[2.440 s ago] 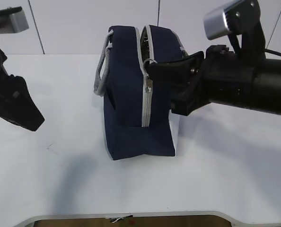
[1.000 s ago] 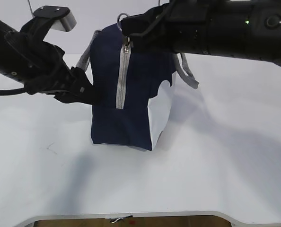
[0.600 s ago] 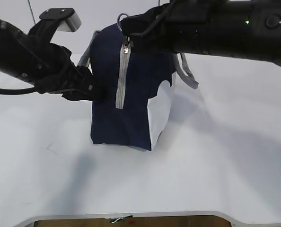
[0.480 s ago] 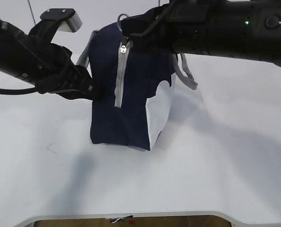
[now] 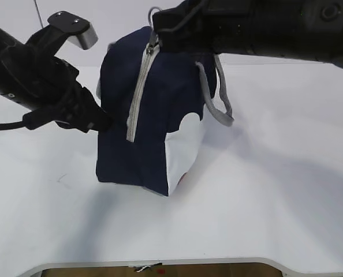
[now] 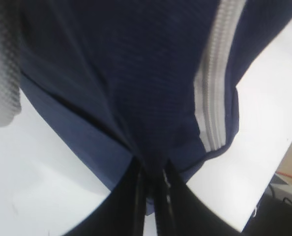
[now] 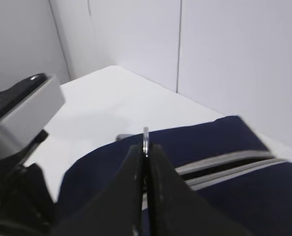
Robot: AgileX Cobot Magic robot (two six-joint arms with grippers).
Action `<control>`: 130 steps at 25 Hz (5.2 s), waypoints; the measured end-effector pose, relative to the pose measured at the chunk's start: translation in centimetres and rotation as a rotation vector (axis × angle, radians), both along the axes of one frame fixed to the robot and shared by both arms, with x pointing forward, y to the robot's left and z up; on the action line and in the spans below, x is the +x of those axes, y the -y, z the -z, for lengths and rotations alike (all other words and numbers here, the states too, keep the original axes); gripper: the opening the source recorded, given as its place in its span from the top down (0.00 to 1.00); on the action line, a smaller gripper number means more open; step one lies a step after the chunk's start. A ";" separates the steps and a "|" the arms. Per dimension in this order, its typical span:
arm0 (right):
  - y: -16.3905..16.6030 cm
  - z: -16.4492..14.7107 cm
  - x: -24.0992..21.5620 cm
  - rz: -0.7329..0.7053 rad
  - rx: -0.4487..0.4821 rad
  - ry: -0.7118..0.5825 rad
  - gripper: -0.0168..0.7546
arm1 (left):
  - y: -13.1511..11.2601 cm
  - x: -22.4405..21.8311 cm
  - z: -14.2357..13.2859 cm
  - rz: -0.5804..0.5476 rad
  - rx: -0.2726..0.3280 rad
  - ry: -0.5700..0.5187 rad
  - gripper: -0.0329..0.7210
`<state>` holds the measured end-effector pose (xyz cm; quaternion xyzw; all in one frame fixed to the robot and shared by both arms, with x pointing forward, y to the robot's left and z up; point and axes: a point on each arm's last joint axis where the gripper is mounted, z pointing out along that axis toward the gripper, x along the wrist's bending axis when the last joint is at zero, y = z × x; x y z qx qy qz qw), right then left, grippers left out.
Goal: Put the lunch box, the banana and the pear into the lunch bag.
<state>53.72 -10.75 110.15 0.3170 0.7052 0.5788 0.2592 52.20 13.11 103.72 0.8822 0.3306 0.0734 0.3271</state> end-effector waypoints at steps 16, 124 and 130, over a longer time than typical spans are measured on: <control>-0.6 -0.1 5.1 0.175 -0.202 0.045 0.96 | -0.6 -0.8 -0.1 0.073 0.090 -0.020 0.95; -1.2 8.7 12.3 0.174 -0.437 -0.001 0.96 | -3.7 -0.9 -8.5 -0.051 0.235 -0.044 0.94; -1.1 8.1 12.2 0.153 -0.416 0.009 0.96 | -3.8 -1.0 -8.5 -0.053 0.231 -0.059 0.94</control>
